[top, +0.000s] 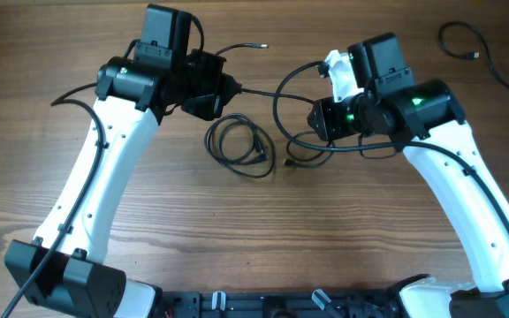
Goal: Untangle cables
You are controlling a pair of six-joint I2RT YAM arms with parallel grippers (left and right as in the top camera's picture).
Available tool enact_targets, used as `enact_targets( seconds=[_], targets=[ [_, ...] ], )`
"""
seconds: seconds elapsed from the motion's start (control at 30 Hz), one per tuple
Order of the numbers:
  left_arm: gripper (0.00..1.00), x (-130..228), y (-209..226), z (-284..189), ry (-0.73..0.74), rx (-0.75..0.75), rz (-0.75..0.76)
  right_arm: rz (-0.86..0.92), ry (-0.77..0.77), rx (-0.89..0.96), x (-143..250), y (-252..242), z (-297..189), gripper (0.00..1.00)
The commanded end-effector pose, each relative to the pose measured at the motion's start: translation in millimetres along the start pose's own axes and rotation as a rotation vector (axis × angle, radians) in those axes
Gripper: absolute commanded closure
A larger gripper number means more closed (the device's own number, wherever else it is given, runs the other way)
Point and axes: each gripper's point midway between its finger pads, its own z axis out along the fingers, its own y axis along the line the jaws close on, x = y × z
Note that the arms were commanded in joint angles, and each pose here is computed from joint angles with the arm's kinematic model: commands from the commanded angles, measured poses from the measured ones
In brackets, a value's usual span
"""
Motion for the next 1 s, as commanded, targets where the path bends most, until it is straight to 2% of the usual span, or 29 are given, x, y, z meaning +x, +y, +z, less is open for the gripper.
enact_targets(
  seconds=[0.0, 0.07, 0.1, 0.43, 0.53, 0.57, 0.67, 0.7, 0.73, 0.77, 0.8, 0.83, 0.97],
  targets=[
    [0.96, -7.5, -4.6, -3.6, -0.045, 0.013, -0.005, -0.024, -0.074, -0.011, -16.2, 7.8, -18.5, 0.61],
    [0.96, -7.6, -4.4, -3.1, -0.044, 0.012, -0.006, -0.028, -0.074, -0.011, -15.5, 8.1, -20.0, 0.70],
    [0.96, -7.5, -4.4, -3.1, -0.044, 0.012, -0.006, -0.043, -0.064, -0.010, -13.0, 7.8, -19.7, 0.71],
    [0.96, 4.6, -5.8, -3.1, 0.027, 0.018, -0.004, -0.044, -0.051, -0.008, -9.7, 7.2, -19.0, 0.75],
    [0.96, 4.6, -5.8, -3.1, 0.027, 0.018, -0.004, -0.044, -0.051, -0.008, -9.9, 7.2, -19.0, 0.86],
    [0.96, 4.6, -5.8, -3.1, 0.027, 0.018, -0.004, -0.044, -0.053, -0.008, -10.2, 7.2, -19.0, 0.96],
    [0.96, 4.5, -5.8, -3.1, 0.027, 0.018, -0.004, -0.015, -0.071, -0.010, -14.7, 7.6, -19.3, 0.96],
    [0.92, 4.5, -5.7, -3.1, 0.027, 0.017, -0.003, 0.014, -0.090, -0.011, -19.4, 6.8, -20.4, 0.95],
    [0.71, 4.5, -5.7, -3.0, 0.026, 0.017, 0.002, 0.072, -0.119, -0.005, -25.9, 3.0, -22.6, 0.96],
    [0.45, 3.9, -5.7, -3.0, 0.022, 0.017, 0.020, 0.134, -0.153, -0.001, -33.3, -3.0, -26.3, 0.96],
    [0.13, 3.9, -5.7, -3.0, 0.022, 0.018, 0.039, 0.180, -0.189, 0.002, -40.7, -10.1, -31.4, 0.96],
    [0.00, 3.9, -5.6, -3.0, 0.022, 0.018, 0.071, 0.204, -0.221, 0.007, -47.5, -17.1, -35.5, 0.96],
    [0.00, 3.9, -5.4, -3.0, 0.021, 0.018, 0.178, 0.424, -0.402, 0.060, -78.3, -79.1, -66.2, 0.96]
  ],
)
